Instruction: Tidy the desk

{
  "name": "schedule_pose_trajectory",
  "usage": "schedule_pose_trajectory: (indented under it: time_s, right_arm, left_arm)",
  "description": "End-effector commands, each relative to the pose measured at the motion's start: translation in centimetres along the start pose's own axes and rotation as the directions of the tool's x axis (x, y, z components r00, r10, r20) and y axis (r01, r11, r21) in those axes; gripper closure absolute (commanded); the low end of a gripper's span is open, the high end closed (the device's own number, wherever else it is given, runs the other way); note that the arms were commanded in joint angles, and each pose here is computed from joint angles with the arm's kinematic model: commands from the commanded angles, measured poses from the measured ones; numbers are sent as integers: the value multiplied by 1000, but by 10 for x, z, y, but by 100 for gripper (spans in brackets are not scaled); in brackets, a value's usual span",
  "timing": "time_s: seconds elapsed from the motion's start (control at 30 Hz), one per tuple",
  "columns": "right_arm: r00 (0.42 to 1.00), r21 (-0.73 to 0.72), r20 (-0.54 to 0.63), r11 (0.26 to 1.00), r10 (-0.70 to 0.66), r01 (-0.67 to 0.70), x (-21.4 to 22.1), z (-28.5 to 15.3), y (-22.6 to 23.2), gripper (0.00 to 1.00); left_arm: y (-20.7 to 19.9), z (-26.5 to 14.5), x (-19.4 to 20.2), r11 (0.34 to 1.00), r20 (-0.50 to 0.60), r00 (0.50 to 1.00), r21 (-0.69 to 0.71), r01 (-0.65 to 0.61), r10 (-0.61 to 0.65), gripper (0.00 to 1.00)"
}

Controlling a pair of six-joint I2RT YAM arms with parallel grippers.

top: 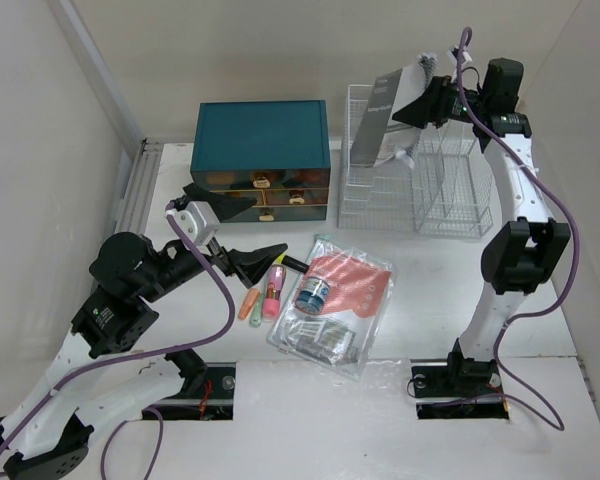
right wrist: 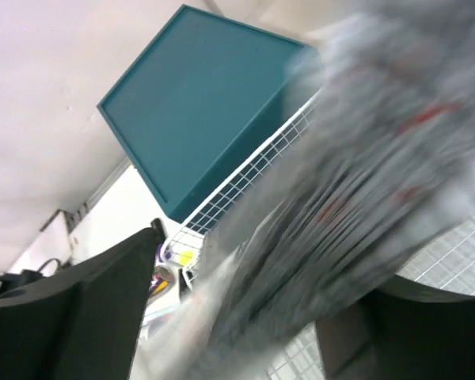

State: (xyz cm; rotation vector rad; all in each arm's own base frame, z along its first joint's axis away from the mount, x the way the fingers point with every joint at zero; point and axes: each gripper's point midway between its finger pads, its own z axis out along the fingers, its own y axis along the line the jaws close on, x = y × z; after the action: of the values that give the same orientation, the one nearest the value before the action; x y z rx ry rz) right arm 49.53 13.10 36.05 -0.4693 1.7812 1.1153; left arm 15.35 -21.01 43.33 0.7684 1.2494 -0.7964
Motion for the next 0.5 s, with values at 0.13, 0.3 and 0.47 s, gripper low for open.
schedule_pose_trajectory:
  time_s: [0.13,0.3,0.47]
  right_arm:
    - [983,14,83,987,-162,162,-38,-5,19,6]
    - [971,151,118,970,-208,189,-55,-22,9,5]
    - [959,285,108,932,-262,222,-61,-41,4,5]
  left_arm:
    - [-2,0,-11,1000,52,998,10,-21,20,0]
    - [-3,0,-11,1000,52,998,19,-21,20,0]
    - [-3,0,-11,1000,52,998,19,-21,20,0]
